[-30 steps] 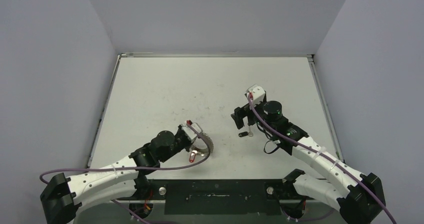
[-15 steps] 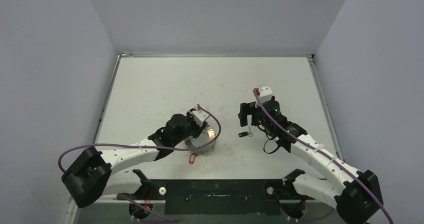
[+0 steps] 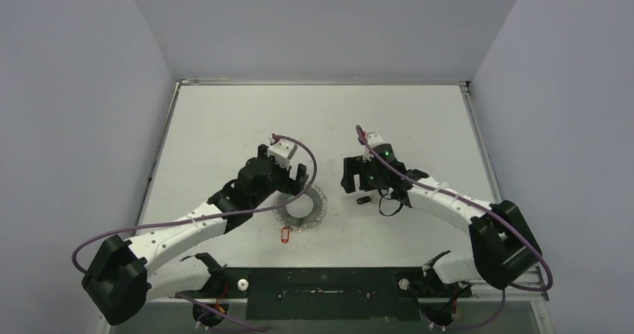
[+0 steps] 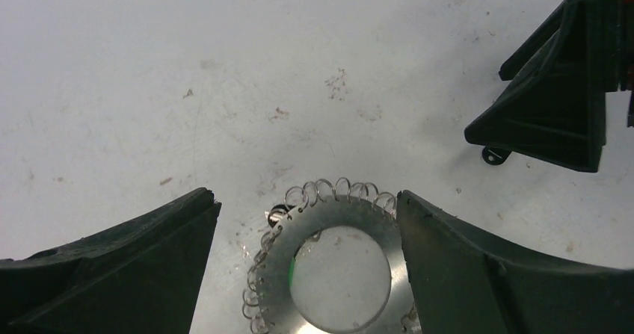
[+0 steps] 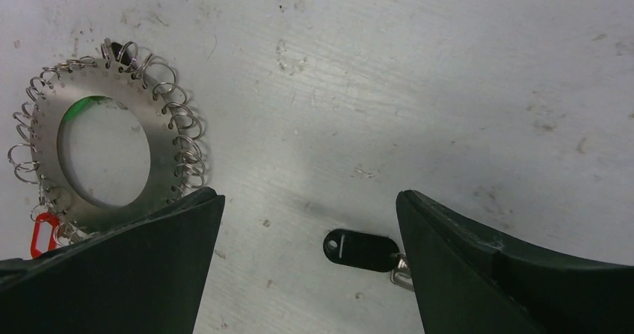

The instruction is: Put the keys on the keyring

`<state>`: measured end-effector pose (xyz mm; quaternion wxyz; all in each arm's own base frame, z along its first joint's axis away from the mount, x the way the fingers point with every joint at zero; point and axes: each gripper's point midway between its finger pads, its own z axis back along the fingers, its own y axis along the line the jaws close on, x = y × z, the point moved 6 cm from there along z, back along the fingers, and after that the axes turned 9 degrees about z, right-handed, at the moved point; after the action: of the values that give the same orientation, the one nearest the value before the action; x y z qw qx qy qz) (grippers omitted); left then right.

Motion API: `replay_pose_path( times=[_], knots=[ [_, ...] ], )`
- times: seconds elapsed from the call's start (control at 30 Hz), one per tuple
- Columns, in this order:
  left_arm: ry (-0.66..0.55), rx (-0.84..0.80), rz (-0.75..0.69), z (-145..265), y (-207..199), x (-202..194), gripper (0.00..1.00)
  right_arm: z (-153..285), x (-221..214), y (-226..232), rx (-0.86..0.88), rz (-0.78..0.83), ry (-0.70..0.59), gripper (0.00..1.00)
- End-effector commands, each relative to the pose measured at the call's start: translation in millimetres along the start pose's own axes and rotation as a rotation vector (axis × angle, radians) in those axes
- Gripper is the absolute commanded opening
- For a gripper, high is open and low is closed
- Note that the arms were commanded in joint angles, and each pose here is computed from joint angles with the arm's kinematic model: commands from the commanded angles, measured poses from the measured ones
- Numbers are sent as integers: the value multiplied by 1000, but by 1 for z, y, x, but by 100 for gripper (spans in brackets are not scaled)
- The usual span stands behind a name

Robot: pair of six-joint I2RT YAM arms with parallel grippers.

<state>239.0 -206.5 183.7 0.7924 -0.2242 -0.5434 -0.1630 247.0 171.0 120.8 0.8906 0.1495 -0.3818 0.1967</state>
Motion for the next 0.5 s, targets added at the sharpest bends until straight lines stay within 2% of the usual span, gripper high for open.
replay_pose_path(
  times=[0.0, 0.13, 0.27, 0.47],
  knots=[
    [155, 137, 204, 25, 16, -28, 88, -24, 28, 24, 140, -46, -33, 86],
    [269, 202, 340, 44, 24, -61, 88, -48, 23, 45, 213, -34, 35, 75],
    [325, 237, 452, 57, 29, -89, 83, -62, 13, 67, 263, -1, 94, 63],
    [306, 227, 581, 61, 29, -104, 66, -72, -7, 85, 304, 2, 144, 43]
  ],
)
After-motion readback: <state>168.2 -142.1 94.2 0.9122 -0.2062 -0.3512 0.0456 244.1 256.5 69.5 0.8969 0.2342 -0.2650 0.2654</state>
